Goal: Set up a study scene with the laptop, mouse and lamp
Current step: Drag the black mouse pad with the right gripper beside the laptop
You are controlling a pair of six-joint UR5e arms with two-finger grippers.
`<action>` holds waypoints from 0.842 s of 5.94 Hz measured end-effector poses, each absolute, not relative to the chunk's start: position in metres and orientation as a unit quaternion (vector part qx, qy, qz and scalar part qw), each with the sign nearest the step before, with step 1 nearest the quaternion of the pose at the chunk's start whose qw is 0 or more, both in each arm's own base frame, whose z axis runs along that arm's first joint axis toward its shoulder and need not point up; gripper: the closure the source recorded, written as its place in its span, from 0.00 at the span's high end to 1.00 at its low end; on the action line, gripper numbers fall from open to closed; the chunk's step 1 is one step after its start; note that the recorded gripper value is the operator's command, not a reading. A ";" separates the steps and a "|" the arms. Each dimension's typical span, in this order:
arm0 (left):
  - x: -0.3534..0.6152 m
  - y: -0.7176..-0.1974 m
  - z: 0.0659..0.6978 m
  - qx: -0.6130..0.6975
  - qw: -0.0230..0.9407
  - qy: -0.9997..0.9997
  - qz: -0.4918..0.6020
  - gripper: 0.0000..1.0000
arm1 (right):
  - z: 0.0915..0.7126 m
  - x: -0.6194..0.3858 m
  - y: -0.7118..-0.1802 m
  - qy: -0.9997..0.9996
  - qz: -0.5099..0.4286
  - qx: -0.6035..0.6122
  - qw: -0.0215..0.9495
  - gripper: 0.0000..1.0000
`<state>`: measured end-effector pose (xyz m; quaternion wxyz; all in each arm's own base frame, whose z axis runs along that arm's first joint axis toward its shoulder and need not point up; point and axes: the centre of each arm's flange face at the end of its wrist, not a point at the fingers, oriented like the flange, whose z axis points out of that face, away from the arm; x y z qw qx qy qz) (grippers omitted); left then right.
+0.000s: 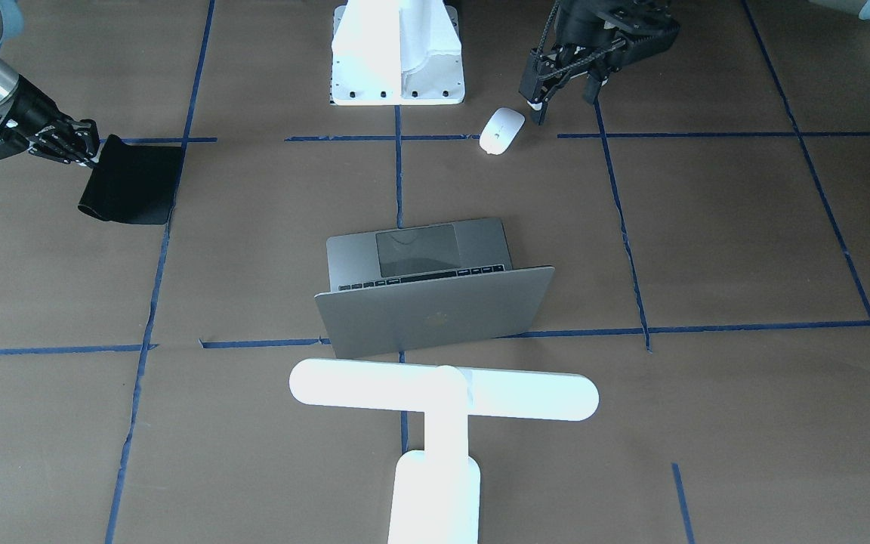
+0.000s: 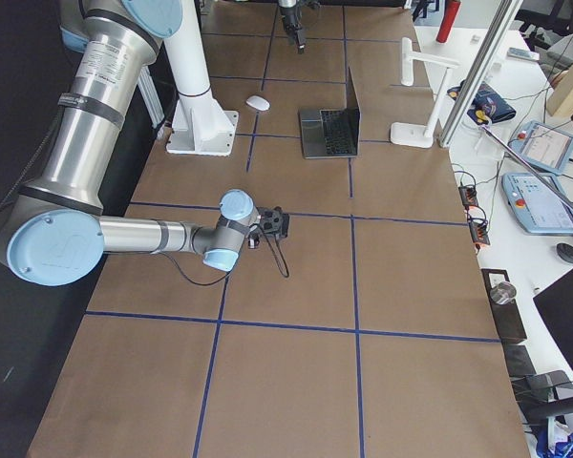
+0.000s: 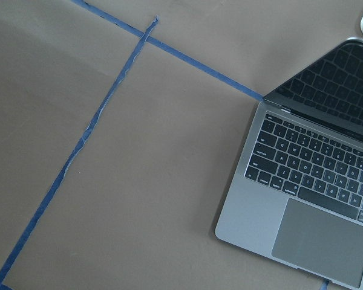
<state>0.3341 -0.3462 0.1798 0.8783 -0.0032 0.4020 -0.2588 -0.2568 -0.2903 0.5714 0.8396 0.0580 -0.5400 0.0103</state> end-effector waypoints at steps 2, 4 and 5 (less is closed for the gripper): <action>0.334 -0.347 0.178 0.001 0.878 0.403 -0.260 1.00 | 0.503 -0.322 -0.347 -0.553 0.010 0.064 0.831 0.00; 0.334 -0.348 0.178 0.005 0.877 0.402 -0.262 1.00 | 0.431 -0.379 -0.395 -0.541 0.017 0.058 0.839 0.00; 0.334 -0.348 0.177 0.007 0.877 0.403 -0.263 1.00 | 0.403 -0.397 -0.417 -0.526 0.018 0.059 0.848 0.00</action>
